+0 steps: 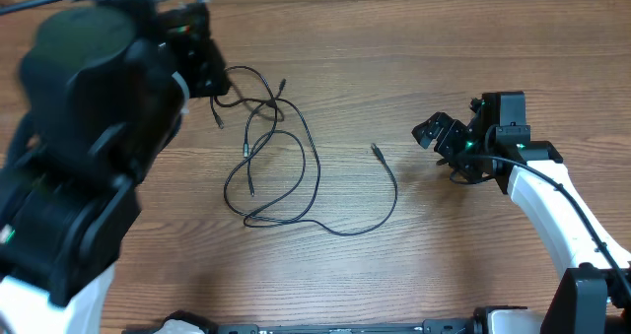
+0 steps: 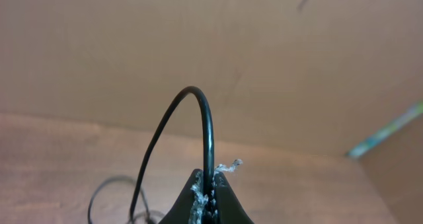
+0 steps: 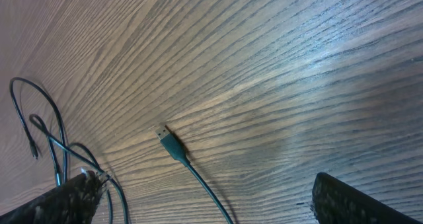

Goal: Untangle cables
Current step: 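Lift the held black cable with the left gripper up and leftward, then carry the cable to the far left and lay it on the table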

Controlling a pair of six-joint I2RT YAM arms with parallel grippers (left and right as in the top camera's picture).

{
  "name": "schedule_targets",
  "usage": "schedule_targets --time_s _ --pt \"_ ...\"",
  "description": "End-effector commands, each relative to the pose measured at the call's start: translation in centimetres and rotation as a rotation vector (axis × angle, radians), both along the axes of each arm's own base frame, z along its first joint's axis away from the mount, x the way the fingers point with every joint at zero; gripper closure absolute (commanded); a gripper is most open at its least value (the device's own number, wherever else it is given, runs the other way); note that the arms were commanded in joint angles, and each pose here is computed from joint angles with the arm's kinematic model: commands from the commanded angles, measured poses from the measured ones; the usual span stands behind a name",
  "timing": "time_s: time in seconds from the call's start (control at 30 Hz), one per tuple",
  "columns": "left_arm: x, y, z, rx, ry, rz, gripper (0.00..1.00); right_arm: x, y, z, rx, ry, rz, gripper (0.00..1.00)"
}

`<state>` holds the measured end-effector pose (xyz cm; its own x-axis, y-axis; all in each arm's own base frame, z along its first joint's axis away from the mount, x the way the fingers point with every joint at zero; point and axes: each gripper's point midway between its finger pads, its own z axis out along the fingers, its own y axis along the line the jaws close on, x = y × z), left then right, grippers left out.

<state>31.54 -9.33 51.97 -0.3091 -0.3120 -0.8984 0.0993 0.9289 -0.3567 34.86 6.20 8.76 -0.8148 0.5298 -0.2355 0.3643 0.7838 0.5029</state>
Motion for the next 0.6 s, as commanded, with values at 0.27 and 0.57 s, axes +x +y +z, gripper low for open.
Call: schedule_targets --time_s 0.27,0.57 --pt "-3.0 6.1 3.3 0.022 -0.114 0.271 0.96 0.7 0.0 0.8 -0.011 -0.026 0.003 0.00" --pt "-1.0 8.9 1.8 0.115 -0.071 0.485 0.96 0.7 0.0 0.8 -0.011 -0.026 0.003 0.00"
